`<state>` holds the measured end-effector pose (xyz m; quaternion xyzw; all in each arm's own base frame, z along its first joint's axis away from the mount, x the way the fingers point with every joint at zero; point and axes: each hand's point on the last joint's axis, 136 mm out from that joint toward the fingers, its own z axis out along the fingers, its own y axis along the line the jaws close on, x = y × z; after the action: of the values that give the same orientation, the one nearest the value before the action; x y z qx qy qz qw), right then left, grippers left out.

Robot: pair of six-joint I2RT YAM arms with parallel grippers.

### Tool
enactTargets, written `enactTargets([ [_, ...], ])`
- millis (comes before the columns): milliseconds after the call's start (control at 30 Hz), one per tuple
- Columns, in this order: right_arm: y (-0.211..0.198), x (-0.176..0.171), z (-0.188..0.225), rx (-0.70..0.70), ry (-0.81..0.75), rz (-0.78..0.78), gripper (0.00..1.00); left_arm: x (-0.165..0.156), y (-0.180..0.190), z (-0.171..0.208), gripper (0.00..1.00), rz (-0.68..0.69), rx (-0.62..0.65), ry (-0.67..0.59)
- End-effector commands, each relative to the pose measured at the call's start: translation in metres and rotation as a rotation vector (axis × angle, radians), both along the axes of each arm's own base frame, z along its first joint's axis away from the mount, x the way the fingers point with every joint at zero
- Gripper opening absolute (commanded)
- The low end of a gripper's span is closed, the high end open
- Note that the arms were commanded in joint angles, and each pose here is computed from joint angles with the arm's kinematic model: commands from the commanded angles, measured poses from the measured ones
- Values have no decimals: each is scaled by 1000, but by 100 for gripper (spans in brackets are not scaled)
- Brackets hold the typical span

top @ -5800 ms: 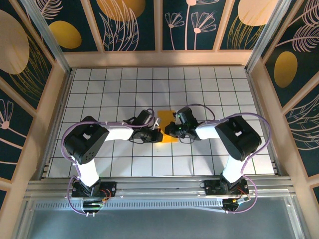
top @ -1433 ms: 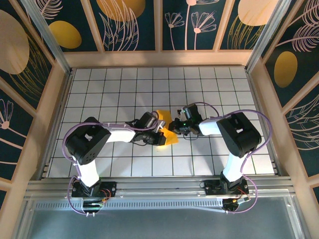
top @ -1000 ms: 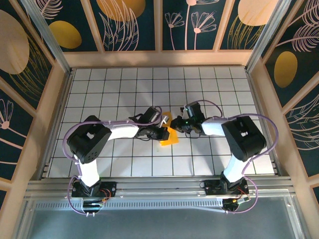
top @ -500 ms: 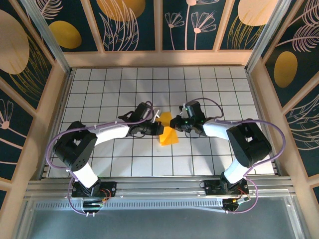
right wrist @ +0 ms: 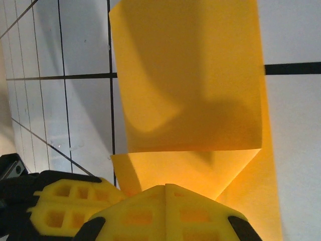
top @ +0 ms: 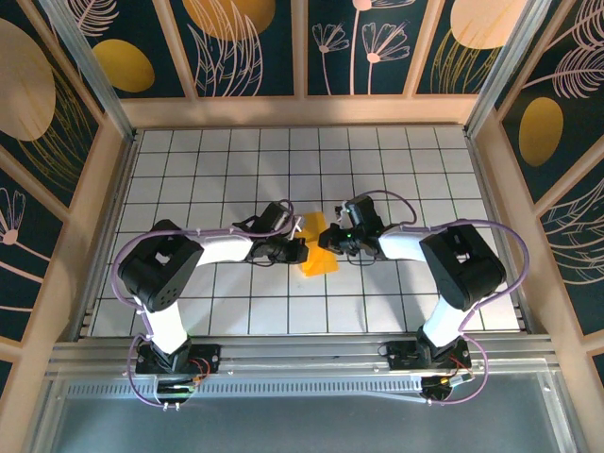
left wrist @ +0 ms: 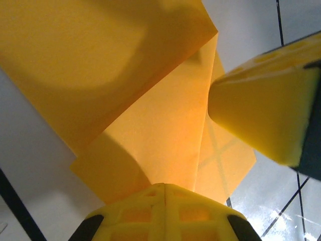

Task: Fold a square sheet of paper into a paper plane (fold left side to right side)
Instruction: Fold the triangle a second time at the center of the table.

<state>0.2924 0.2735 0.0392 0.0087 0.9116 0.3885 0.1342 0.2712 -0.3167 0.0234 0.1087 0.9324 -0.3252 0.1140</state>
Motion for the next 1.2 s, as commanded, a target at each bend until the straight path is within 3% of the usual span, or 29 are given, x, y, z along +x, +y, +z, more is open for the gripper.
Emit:
enactTargets([
  [0, 6, -2, -2, -3, 1, 19, 0, 7, 1, -5, 2, 32, -4, -1],
  [367, 14, -7, -14, -2, 34, 34, 0, 4, 2, -13, 2, 33, 7, 16],
  [733, -1, -8, -33, -100, 65, -8, 0, 5, 1, -7, 3, 35, -9, 6],
  [1000, -1, -11, -35, -103, 74, 5, 0, -26, -3, 33, 4, -25, -178, 25],
  [1167, -1, -12, -37, -106, 79, 8, 0, -52, -7, 38, 4, -81, -264, 84],
])
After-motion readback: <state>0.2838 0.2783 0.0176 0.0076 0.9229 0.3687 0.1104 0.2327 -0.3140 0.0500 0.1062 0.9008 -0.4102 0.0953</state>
